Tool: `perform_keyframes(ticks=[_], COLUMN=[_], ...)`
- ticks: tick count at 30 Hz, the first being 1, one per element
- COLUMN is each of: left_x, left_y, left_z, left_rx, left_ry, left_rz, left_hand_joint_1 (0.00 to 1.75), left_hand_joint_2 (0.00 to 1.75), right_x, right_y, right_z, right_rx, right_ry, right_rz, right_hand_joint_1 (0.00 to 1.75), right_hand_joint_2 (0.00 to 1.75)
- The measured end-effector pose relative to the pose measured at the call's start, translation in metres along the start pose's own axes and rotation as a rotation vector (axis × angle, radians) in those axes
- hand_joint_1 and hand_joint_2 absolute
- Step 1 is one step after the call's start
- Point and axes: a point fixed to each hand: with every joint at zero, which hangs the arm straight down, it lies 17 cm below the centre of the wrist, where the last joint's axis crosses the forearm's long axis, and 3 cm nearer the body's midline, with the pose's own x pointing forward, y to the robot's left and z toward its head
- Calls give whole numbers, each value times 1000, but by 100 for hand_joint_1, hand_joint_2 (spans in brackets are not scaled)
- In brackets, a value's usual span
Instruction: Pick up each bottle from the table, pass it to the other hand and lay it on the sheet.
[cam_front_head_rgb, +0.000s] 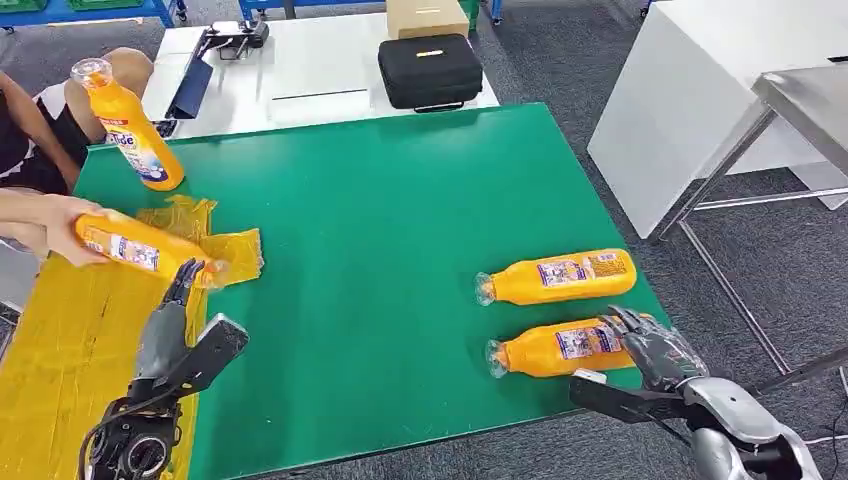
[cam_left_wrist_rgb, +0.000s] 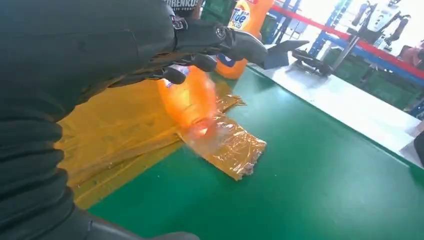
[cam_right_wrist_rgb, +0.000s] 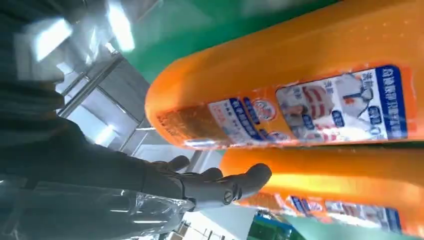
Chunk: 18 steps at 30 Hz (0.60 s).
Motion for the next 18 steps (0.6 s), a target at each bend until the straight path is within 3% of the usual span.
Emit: perform_keyframes(ticks=[18], left_x=[-1], left_y=[-13], left_z=[1], left_rx=[-26], left_ry=[18], left_rz=[18], left_hand_joint_1=[0], left_hand_joint_2=[175], right_x=[0], right_y=[6], right_z=[-29], right_rx=[14], right_ry=[21], right_rz=[35], right_hand_joint_1=[0], right_hand_joint_2=[175])
